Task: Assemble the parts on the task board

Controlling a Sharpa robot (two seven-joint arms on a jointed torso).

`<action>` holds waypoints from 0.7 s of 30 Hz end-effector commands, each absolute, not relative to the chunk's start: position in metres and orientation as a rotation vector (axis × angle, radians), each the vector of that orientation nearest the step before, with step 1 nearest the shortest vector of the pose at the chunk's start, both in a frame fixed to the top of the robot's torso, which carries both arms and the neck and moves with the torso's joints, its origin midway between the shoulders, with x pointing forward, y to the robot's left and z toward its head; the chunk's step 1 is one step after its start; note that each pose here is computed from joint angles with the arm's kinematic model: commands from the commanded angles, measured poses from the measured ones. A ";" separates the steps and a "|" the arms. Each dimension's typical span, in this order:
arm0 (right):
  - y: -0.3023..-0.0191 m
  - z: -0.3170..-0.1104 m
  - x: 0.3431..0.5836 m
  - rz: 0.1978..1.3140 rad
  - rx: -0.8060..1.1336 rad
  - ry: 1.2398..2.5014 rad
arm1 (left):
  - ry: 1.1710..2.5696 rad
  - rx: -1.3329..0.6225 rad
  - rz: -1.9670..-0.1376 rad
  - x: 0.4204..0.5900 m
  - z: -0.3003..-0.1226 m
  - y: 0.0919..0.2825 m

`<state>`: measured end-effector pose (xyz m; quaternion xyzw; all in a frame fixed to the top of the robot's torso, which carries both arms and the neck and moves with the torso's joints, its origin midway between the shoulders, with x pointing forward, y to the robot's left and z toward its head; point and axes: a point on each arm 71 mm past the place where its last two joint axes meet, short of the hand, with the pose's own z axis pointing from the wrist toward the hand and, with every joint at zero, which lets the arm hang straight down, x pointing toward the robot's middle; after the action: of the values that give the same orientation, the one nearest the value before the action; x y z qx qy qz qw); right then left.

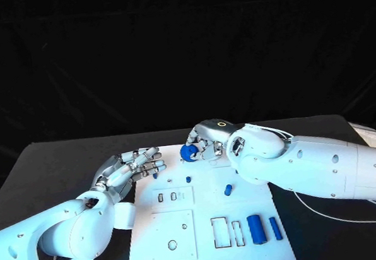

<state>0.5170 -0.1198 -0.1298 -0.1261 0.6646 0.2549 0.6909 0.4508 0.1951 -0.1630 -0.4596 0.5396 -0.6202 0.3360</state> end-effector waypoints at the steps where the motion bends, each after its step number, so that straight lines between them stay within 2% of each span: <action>1: -0.111 -0.134 0.517 0.552 -0.328 1.495 | 1.409 -1.186 -1.651 0.451 -0.161 0.192; 9: -0.096 -0.143 0.517 0.536 -0.356 1.531 | 1.408 -1.186 -1.650 0.451 -0.161 0.192; 21: -0.095 -0.147 0.520 0.491 -0.352 1.543 | 1.406 -1.186 -1.649 0.451 -0.162 0.193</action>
<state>0.5196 -0.0942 -0.1437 -0.1510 0.6810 0.2361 0.6765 0.4514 0.1949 -0.1632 -0.4593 0.5398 -0.6208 0.3351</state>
